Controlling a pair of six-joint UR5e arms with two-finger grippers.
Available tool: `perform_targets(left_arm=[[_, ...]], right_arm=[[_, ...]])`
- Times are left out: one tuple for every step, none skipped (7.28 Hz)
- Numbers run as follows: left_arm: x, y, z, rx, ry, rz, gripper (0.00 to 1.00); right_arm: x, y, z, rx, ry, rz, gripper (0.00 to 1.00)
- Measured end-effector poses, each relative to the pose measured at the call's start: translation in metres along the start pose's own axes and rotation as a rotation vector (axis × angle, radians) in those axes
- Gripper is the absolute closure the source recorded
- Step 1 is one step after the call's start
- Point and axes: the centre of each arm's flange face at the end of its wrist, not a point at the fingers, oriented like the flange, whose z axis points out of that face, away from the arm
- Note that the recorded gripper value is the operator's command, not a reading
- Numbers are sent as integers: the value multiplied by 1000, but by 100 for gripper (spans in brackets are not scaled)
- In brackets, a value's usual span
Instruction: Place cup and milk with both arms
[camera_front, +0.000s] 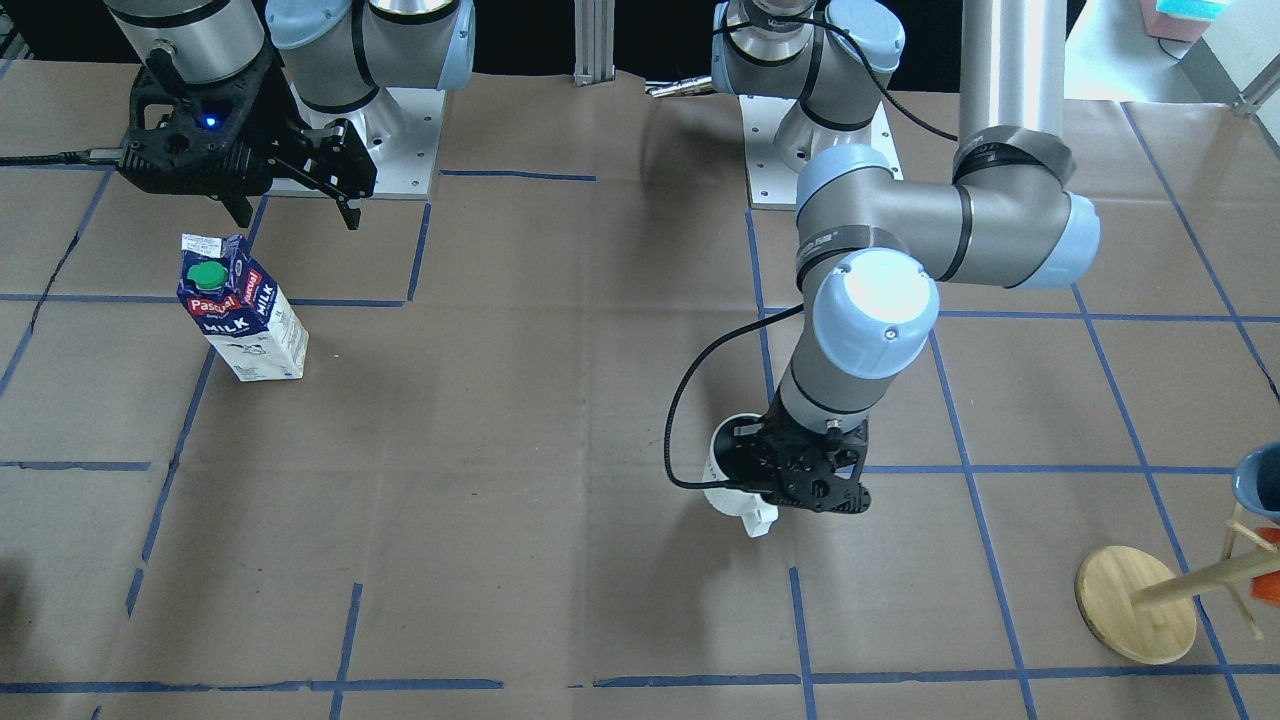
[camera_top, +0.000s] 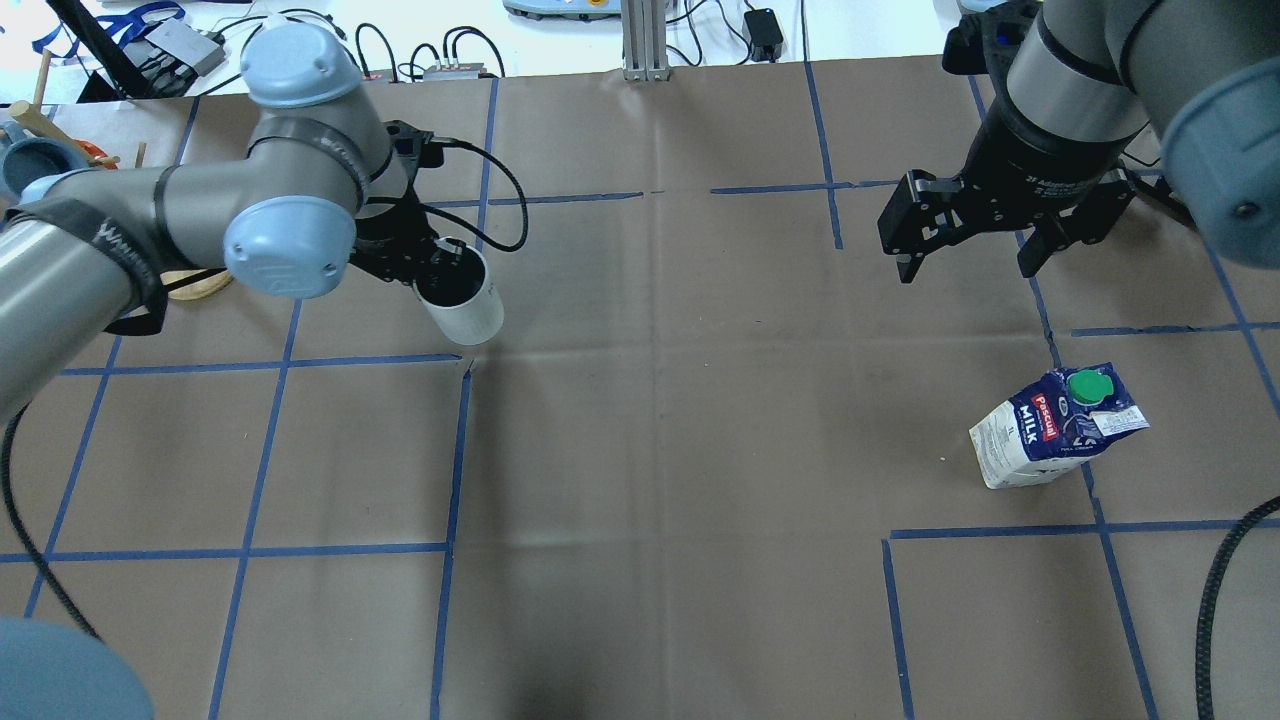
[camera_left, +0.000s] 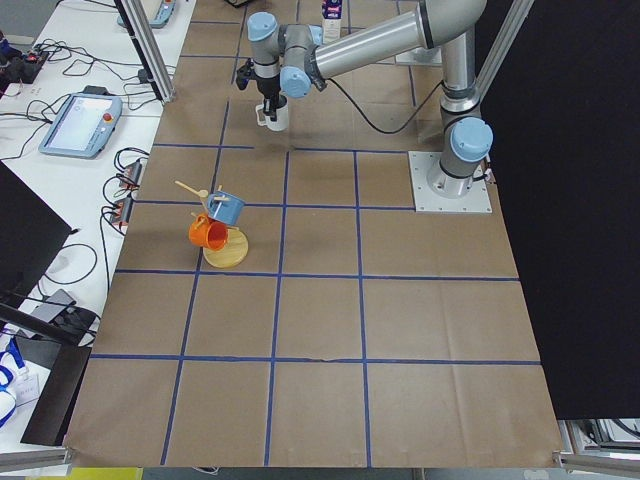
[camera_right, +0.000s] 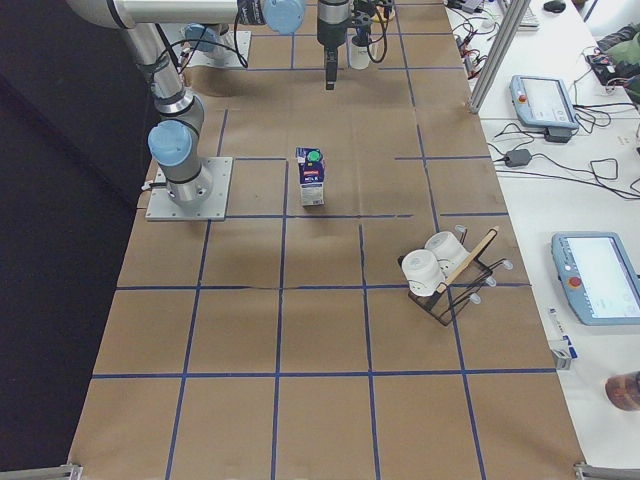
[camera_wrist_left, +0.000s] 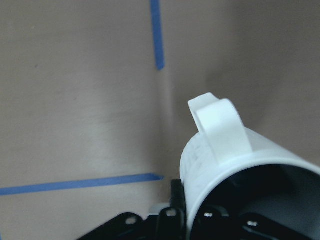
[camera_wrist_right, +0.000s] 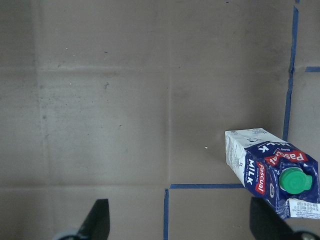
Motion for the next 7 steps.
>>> perform_targets(left_arm=[[23, -23, 2, 4, 23, 20, 95], [41, -42, 7, 5, 44, 37, 95], [57, -56, 12, 4, 50, 56, 95], [69, -67, 16, 10, 52, 72, 94], [76, -77, 18, 17, 52, 80, 93], [80, -84, 20, 21, 52, 84, 92], [81, -88, 26, 19, 52, 85, 92]], right_arm=[[0, 0, 0, 0, 0, 0, 0], [0, 0, 0, 1, 0, 1, 0], [0, 0, 0, 1, 0, 1, 0], [0, 0, 0, 1, 0, 0, 0], [0, 0, 0, 1, -1, 0, 0], [0, 0, 0, 0, -1, 0, 0], [0, 0, 0, 0, -1, 0, 0]])
